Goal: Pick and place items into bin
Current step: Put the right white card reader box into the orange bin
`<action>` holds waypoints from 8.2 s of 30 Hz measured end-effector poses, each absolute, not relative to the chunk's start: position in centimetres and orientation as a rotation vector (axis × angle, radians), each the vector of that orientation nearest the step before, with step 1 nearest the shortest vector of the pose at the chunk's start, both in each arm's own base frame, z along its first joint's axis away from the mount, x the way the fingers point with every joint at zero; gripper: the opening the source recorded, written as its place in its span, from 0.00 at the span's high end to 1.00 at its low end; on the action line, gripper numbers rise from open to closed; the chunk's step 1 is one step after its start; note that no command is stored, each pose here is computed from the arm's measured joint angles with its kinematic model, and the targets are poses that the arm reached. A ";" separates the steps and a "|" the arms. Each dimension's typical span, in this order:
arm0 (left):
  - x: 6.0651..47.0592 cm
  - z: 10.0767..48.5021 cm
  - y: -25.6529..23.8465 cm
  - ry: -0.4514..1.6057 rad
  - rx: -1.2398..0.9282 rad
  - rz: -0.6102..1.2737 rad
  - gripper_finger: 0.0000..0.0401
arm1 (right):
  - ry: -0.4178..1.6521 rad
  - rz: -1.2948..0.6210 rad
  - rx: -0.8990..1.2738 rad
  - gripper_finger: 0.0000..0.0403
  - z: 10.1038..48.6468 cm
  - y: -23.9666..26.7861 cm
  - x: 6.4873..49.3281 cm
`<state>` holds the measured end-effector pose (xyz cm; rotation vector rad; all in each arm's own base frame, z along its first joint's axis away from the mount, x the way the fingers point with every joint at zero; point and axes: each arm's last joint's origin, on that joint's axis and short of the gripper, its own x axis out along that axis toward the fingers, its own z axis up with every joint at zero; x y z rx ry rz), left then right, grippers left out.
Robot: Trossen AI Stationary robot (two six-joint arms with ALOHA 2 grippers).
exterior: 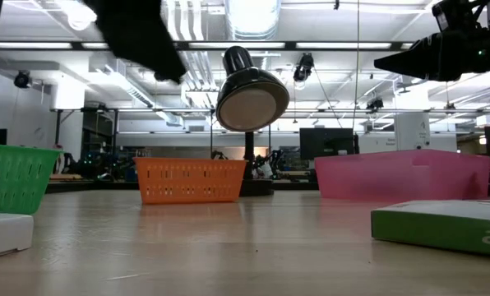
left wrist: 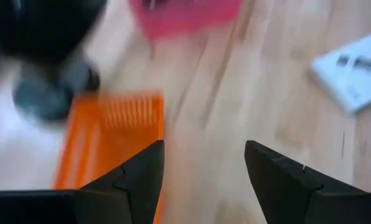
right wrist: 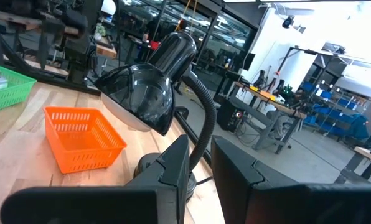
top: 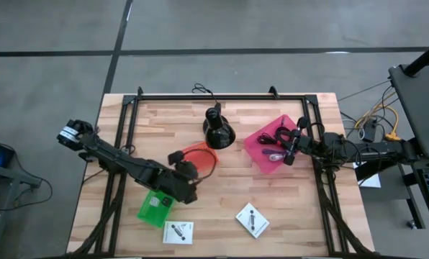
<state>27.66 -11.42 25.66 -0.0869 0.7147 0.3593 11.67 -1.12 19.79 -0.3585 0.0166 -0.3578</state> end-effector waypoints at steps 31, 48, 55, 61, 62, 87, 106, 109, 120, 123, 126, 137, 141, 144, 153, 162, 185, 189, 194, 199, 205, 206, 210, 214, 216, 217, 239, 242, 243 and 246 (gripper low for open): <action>27.7 21.8 -11.2 0.463 0.518 0.186 0.97 | -0.143 0.505 -0.327 0.86 20.1 1.3 11.5; 27.8 22.0 -11.1 0.460 0.517 0.189 0.98 | -0.062 0.317 -0.324 0.98 21.3 2.8 12.7; 27.9 22.0 -11.0 0.461 0.515 0.193 0.98 | 0.030 0.293 -0.265 0.98 21.9 4.8 14.0; 27.9 22.0 -11.0 0.457 0.508 0.192 0.97 | 0.154 0.276 -0.295 0.98 21.6 8.4 14.9; 27.9 22.0 -11.0 0.460 0.510 0.191 0.97 | 0.189 0.247 -0.309 0.98 21.5 9.1 14.9; 29.1 23.2 -12.4 0.318 0.114 -0.182 0.52 | 0.579 0.221 -0.599 0.98 15.3 25.5 14.3; 36.7 20.3 -14.1 0.469 0.095 -0.255 0.47 | 0.755 0.172 -0.690 0.98 11.9 31.0 15.7; 37.8 19.9 -13.9 0.505 0.107 -0.245 0.47 | 0.769 0.164 -0.714 0.98 11.4 31.1 15.7; 38.7 19.5 -12.2 0.553 0.089 -0.199 0.47 | 0.794 0.136 -0.716 0.98 10.3 30.5 16.1; 39.2 18.9 -11.4 0.570 0.052 -0.210 0.47 | 0.800 0.143 -0.718 0.98 10.3 30.5 16.2; 39.6 17.9 -10.8 0.597 0.035 -0.235 0.47 | 0.812 0.148 -0.714 0.98 10.2 30.4 16.4; 40.2 16.2 -11.0 0.649 -0.085 -0.285 0.47 | 0.807 0.156 -0.715 0.98 10.1 30.4 16.6; 40.8 16.1 -11.1 0.690 -0.334 -0.261 0.47 | 0.806 0.155 -0.714 0.98 10.1 30.4 16.6; 41.1 16.5 -11.2 0.702 -0.470 -0.241 0.47 | 0.805 0.156 -0.716 0.98 10.1 30.4 16.7; 41.3 16.7 -10.8 0.770 -0.836 -0.181 0.47 | 0.798 0.180 -0.760 0.98 10.2 30.5 16.9; 42.4 14.4 -9.7 0.789 -0.959 -0.100 0.47 | 0.789 0.212 -0.795 0.98 10.2 30.6 17.0; 43.8 12.5 -10.0 0.887 -1.065 -0.144 0.47 | 0.842 0.241 -0.834 0.98 10.1 29.6 18.6; 43.7 12.5 -10.1 0.921 -1.094 -0.173 0.47 | 0.845 0.241 -0.853 0.98 10.1 29.4 19.0; 43.7 12.5 -10.2 0.941 -1.126 -0.175 0.47 | 0.825 0.263 -0.896 0.98 10.1 29.4 19.5; 43.6 12.5 -10.3 0.966 -1.139 -0.204 0.47 | 0.836 0.266 -0.908 0.98 10.1 28.9 20.3; 43.6 12.5 -10.3 0.975 -1.145 -0.209 0.47 | 0.869 0.310 -0.891 0.98 10.1 28.7 20.6; 43.6 12.5 -10.2 0.975 -1.146 -0.209 0.47 | 0.869 0.311 -0.891 0.98 10.0 28.7 20.6; 43.7 12.5 -10.2 0.971 -1.146 -0.203 0.47 | 0.869 0.311 -0.898 0.98 10.1 28.6 20.8; 43.8 12.5 -10.2 0.966 -1.146 -0.198 0.47 | 0.871 0.308 -0.913 0.98 10.1 28.3 21.3; 43.7 12.5 -10.2 0.966 -1.145 -0.198 0.47 | 0.876 0.304 -0.918 0.98 10.1 28.0 21.6; 43.7 12.5 -10.2 0.966 -1.140 -0.200 0.47 | 0.878 0.301 -0.920 0.98 10.1 27.9 21.8; 44.7 9.2 -10.9 1.080 -1.149 -0.210 0.47 | 0.821 0.219 -1.049 0.98 10.6 26.6 23.6; 44.7 9.7 -10.9 1.074 -1.150 -0.222 0.47 | 0.813 0.217 -1.058 0.98 10.9 26.5 23.6; 44.7 9.8 -10.9 1.071 -1.147 -0.226 0.47 | 0.810 0.219 -1.065 0.98 11.0 26.5 23.6; 44.6 10.0 -10.9 1.066 -1.137 -0.230 0.47 | 0.790 0.191 -1.082 0.98 11.3 26.5 23.6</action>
